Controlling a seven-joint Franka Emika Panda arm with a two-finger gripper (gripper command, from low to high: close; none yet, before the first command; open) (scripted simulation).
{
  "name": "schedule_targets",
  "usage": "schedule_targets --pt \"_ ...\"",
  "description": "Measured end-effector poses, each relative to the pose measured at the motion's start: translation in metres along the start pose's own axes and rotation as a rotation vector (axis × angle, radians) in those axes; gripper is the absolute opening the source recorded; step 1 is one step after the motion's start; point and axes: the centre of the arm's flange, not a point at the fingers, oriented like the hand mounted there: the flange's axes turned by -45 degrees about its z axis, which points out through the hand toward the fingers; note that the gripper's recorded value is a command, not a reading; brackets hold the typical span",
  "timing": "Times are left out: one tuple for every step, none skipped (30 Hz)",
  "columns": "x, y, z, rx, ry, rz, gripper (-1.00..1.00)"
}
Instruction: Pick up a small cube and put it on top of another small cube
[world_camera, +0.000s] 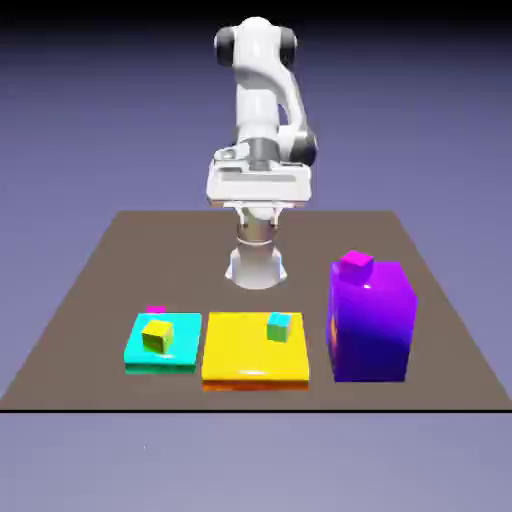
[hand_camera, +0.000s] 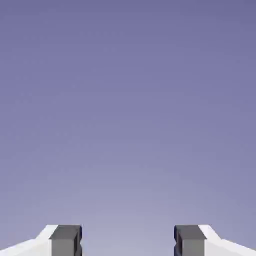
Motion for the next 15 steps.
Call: schedule_targets --pt "-0.005 0.012 0.007 -0.019 -0.022 0.094 0.00" --pt "-0.010 0.025 0.015 -0.039 -0.043 0.188 0.00" --pt "-0.015 0.037 0.021 -0.060 -0.062 0.283 0.00" --pt "-0.021 0.050 0.028 -0.081 -0.080 0.378 0.00" --pt "-0.028 0.063 0.033 -0.103 -0.097 0.474 0.00" --pt "-0.035 0.075 0.039 -0.126 -0.112 0.570 0.00" --pt "-0.042 0.088 0.044 -0.150 -0.126 0.667 0.00" --pt "-0.051 0.100 0.049 -0.174 -0.138 0.765 0.00" --pt "-0.059 0.112 0.053 -0.198 -0.149 0.863 0.00" --pt "-0.068 0.124 0.057 -0.223 -0.159 0.961 0.00" --pt "-0.077 0.136 0.060 -0.249 -0.167 1.059 0.00" --pt "-0.087 0.147 0.063 -0.275 -0.174 1.158 0.00" --pt "-0.097 0.158 0.066 -0.302 -0.179 1.258 0.00" --pt "-0.108 0.169 0.068 -0.329 -0.183 1.357 0.00" --pt "-0.119 0.179 0.070 -0.356 -0.185 1.457 0.00"
